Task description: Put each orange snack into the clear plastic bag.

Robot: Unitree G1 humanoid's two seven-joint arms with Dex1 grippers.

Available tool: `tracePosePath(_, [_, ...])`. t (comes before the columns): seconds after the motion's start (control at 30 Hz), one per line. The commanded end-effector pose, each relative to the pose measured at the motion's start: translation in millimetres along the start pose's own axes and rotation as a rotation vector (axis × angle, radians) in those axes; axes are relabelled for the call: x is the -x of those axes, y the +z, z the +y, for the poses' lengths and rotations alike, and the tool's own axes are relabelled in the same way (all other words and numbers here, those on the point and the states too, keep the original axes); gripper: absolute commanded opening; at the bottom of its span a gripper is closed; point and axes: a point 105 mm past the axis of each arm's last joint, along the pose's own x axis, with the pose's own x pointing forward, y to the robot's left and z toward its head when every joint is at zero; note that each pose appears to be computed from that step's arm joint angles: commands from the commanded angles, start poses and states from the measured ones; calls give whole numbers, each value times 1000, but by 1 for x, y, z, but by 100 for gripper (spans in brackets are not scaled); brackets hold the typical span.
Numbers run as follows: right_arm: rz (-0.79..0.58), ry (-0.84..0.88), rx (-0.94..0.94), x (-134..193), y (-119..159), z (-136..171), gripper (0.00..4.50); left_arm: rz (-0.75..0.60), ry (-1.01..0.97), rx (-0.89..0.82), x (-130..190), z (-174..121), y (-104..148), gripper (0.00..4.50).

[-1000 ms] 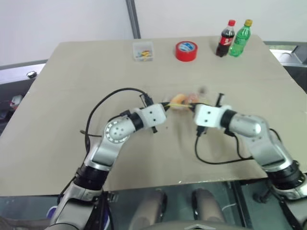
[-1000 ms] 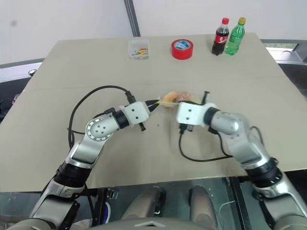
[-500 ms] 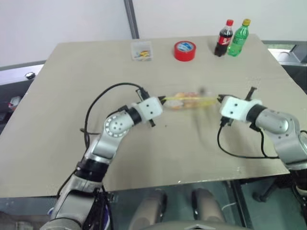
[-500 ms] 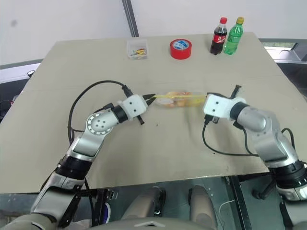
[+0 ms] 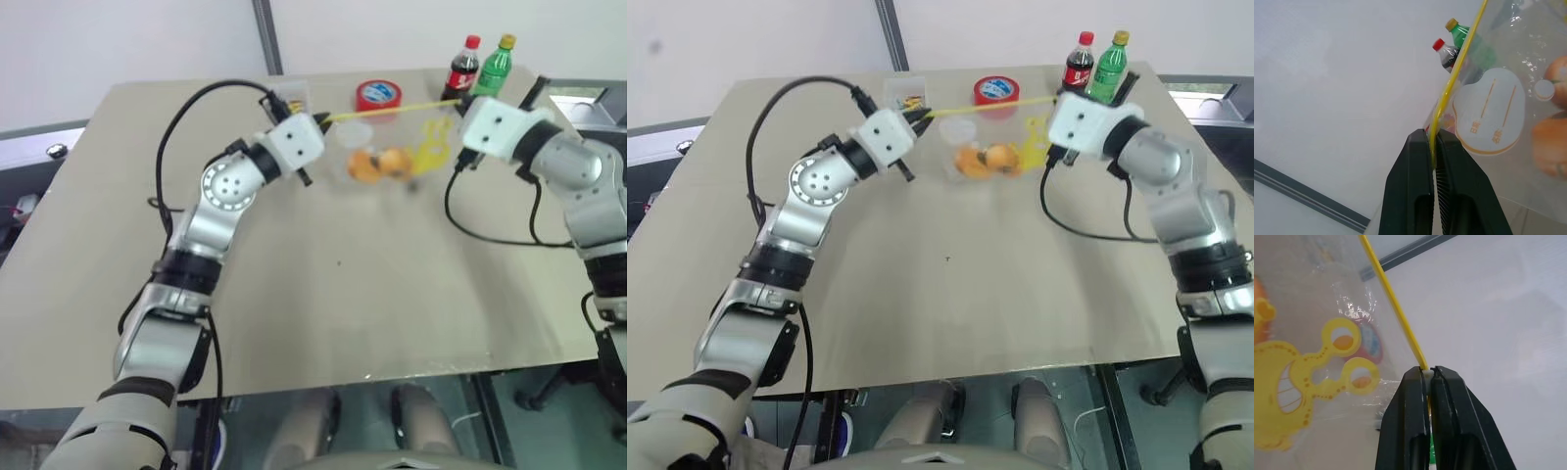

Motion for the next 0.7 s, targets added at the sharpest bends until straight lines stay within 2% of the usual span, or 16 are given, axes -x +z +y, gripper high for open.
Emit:
tracePosePath(0.03, [56, -16, -102, 36, -14, -3, 2, 57, 11, 1, 35, -1, -17, 0])
tracePosePath(0.1, [52, 46, -155, 44, -9, 21, 2, 63, -44, 19, 46, -23, -18, 0])
tracePosePath(0.17, [70, 117, -181, 53, -9, 45, 0, 72, -110, 52, 56, -46, -18, 78])
tracePosePath(0.27, [91, 187, -261, 67, -7, 73, 104, 92, -212, 176, 74, -77, -15, 197])
tracePosePath(0.33, [121, 220, -313, 79, -10, 83, 201, 123, -266, 295, 87, -87, -15, 298])
tracePosePath(0.43, [184, 252, -423, 105, -21, 91, 354, 165, -296, 495, 113, -88, -14, 445])
tracePosePath(0.47, [197, 259, -451, 112, -23, 92, 376, 172, -307, 535, 120, -87, -13, 449])
tracePosePath(0.5, [209, 268, -478, 118, -25, 93, 443, 183, -317, 566, 127, -86, -13, 450])
tracePosePath(0.6, [225, 264, -623, 147, -29, 88, 443, 225, -332, 677, 152, -75, -12, 450])
tracePosePath(0.7, [212, 266, -675, 158, -25, 83, 443, 227, -333, 714, 157, -64, -8, 450])
